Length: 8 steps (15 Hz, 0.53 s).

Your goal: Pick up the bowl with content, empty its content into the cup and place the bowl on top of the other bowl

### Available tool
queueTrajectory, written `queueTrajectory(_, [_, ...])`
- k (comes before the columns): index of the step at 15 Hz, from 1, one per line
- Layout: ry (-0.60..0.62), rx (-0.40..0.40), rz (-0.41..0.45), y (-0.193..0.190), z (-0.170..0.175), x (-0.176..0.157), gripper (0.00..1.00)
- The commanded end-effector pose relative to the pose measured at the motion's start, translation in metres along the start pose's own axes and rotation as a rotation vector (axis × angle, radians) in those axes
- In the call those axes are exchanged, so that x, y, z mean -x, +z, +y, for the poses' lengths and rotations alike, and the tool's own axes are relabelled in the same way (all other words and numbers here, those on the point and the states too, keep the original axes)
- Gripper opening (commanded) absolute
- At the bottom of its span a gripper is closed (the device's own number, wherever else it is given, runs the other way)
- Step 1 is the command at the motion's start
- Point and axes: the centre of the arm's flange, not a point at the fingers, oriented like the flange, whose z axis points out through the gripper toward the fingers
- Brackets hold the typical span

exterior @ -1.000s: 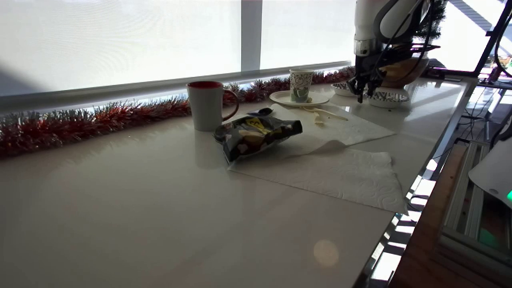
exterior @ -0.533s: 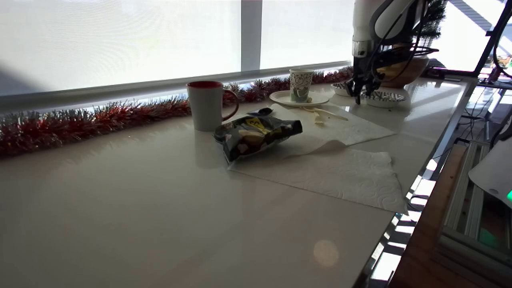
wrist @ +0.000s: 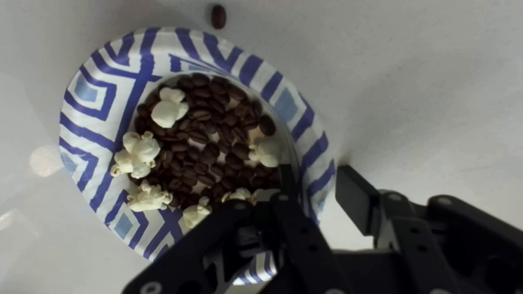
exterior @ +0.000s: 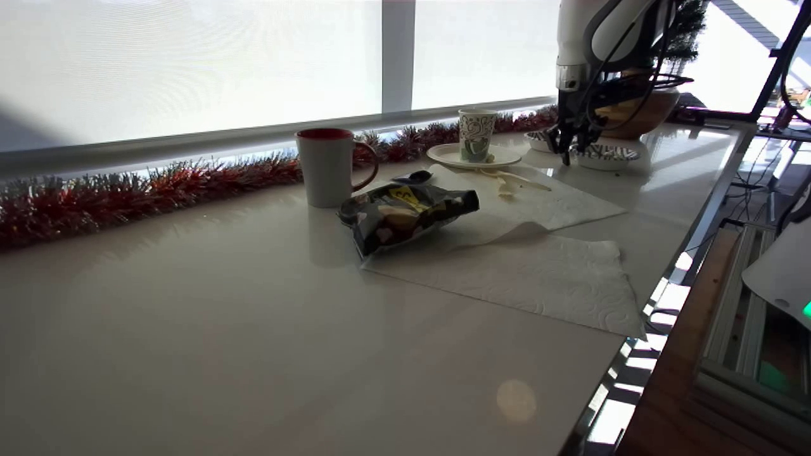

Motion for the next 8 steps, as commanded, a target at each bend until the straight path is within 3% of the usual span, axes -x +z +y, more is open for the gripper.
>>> queueTrajectory(1, [-0.003,-0.011,0.014,0.001,-0.005,0.002,0.26])
queueTrajectory(3, [-0.007,-0.012,0.024,-0.002,-0.007,0.003,0.12])
queueTrajectory(8, [-0.021,0.008,0.062,-0.025,-0.001,0.006,0.0])
